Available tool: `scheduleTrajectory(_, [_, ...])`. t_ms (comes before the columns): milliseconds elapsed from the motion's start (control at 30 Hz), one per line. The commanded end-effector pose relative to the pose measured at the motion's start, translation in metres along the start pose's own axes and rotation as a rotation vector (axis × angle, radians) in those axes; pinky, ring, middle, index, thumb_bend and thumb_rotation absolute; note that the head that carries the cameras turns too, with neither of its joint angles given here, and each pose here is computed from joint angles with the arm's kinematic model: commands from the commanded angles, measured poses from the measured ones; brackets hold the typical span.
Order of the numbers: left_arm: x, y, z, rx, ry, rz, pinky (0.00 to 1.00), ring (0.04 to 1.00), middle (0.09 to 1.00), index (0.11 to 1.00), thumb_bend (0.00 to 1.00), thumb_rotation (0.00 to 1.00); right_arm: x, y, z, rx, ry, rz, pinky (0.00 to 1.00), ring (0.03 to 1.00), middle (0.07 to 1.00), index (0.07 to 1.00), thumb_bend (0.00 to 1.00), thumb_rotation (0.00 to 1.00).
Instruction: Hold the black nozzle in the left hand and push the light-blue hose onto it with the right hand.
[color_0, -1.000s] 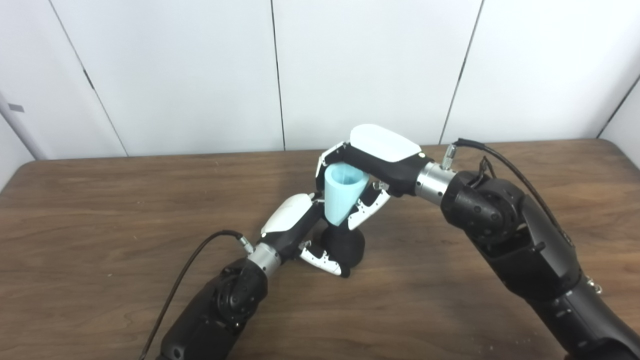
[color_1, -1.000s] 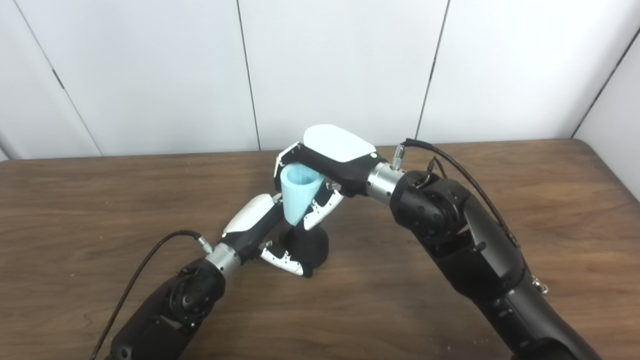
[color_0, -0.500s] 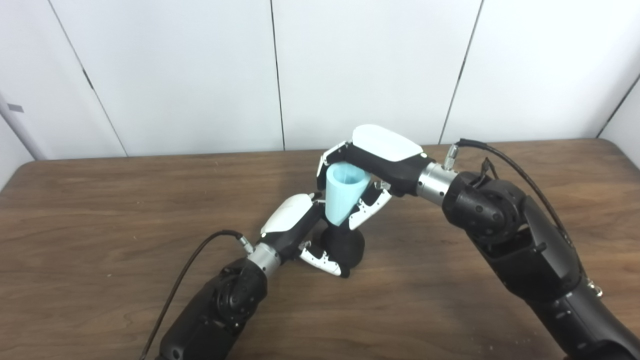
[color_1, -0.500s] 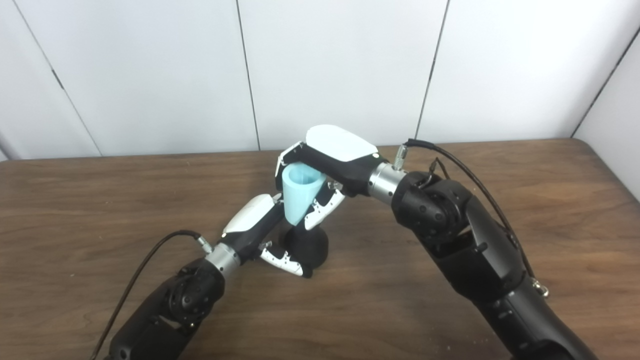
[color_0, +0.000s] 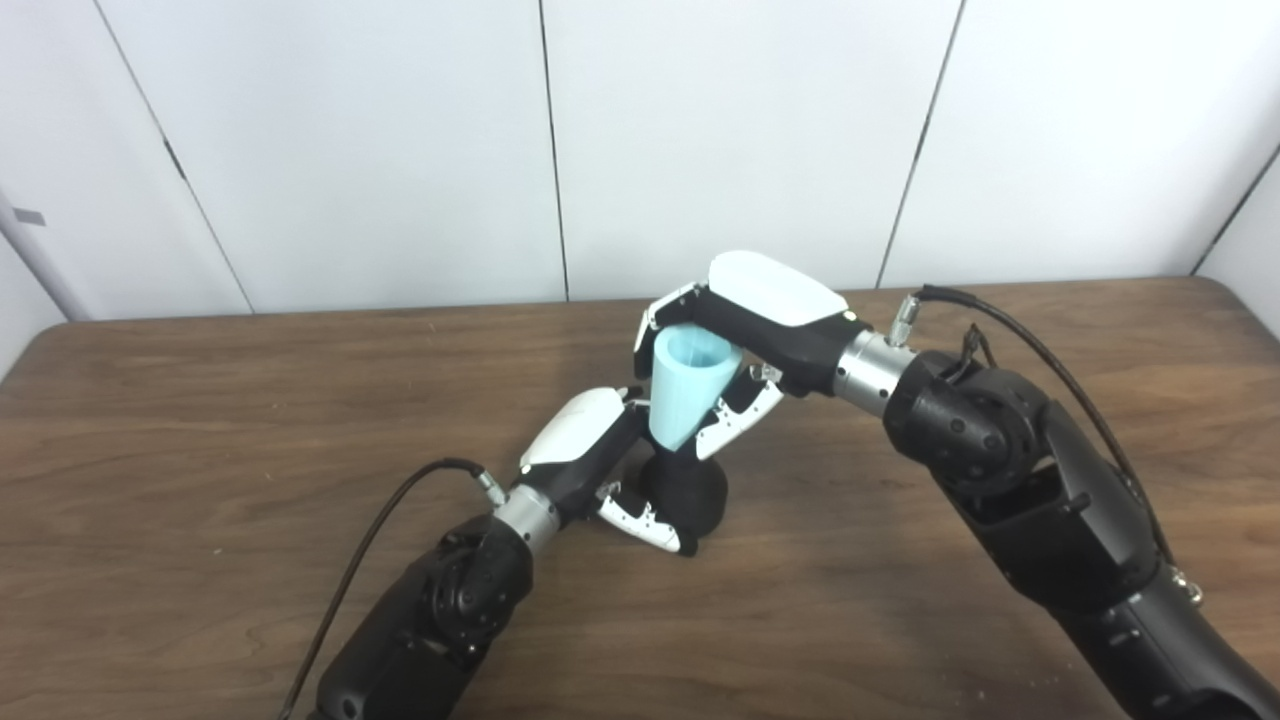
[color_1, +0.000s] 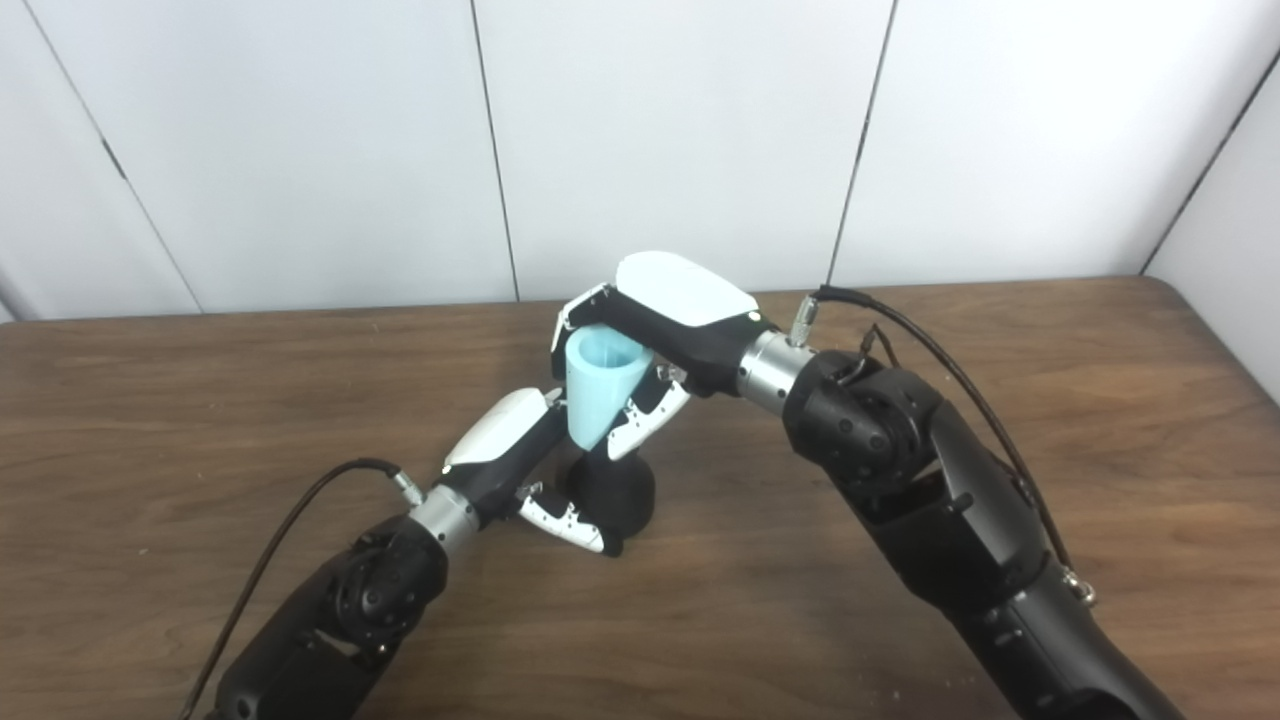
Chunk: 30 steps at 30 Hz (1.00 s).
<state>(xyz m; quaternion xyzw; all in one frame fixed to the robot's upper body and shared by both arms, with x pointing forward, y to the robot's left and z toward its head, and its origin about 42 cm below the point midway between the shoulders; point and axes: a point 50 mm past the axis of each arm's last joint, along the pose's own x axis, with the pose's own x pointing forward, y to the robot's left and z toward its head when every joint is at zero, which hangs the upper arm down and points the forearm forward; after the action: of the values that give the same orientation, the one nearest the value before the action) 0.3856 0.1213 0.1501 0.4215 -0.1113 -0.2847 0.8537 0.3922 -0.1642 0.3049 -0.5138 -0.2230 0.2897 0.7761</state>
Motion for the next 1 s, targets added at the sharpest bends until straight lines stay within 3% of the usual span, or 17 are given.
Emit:
scheduleTrajectory(0, [-0.021, -0.033, -0.032, 0.007, 0.157, -0.180, 0.98, 0.622, 0.492, 0.483, 0.53, 0.00, -0.004, 0.005, -0.013, -0.036, 0.047, 0.039, 0.36, 0.423, 0.506, 0.530, 0.50, 0.00])
scheduleTrajectory(333, [-0.020, -0.034, -0.030, 0.009, 0.159, -0.177, 0.98, 0.622, 0.496, 0.481, 0.52, 0.00, -0.012, -0.003, -0.023, -0.080, 0.062, 0.058, 0.36, 0.433, 0.506, 0.523, 0.50, 0.00])
scheduleTrajectory(533, [-0.019, -0.033, -0.028, 0.006, 0.160, -0.180, 0.99, 0.622, 0.492, 0.483, 0.53, 0.00, -0.015, 0.008, -0.023, -0.096, 0.053, 0.075, 0.37, 0.426, 0.501, 0.527, 0.50, 0.00])
scheduleTrajectory(700, [-0.019, -0.032, -0.029, 0.015, 0.162, -0.181, 0.99, 0.619, 0.490, 0.484, 0.53, 0.00, -0.016, 0.019, -0.024, -0.141, 0.016, 0.098, 0.38, 0.424, 0.499, 0.530, 0.50, 0.00])
scheduleTrajectory(967, [-0.019, -0.032, -0.027, 0.019, 0.164, -0.187, 0.99, 0.620, 0.489, 0.485, 0.53, 0.00, -0.013, 0.020, -0.027, -0.198, -0.047, 0.108, 0.38, 0.406, 0.479, 0.533, 0.50, 0.00])
